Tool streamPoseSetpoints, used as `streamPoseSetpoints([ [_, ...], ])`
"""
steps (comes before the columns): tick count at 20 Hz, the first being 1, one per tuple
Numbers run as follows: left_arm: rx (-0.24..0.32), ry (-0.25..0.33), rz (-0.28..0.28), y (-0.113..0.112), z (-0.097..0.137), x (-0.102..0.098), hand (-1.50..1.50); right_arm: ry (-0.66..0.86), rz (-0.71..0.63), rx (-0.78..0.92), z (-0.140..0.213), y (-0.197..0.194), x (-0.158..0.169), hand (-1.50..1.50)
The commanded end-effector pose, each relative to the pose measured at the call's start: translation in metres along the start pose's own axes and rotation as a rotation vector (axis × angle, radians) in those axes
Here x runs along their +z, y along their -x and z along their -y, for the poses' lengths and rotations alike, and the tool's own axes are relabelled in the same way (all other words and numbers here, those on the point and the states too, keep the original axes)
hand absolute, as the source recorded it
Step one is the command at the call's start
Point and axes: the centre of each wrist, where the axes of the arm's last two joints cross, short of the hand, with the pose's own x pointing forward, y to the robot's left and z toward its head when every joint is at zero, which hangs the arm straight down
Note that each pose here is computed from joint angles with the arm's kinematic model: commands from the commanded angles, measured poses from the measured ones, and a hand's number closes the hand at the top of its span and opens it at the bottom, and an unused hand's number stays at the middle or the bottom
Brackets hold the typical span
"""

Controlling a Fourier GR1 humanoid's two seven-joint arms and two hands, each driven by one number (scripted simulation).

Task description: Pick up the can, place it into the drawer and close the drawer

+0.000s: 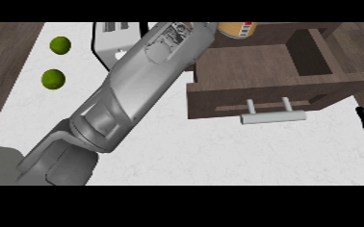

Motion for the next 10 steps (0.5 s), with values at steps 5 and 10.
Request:
streamPoseSetpoints([
  [5, -0.044, -0.035, -0.027, 0.023, 0.002, -0.002, 1.5, -0.03, 0.014, 0.002, 0.006, -0.001, -0.011, -1.5],
  [10, -0.075, -0.066, -0.003, 0.034, 0.002, -0.002, 1.5, -0.016, 0.003, -0.018, -0.009, 0.001, -0.012, -1.5],
])
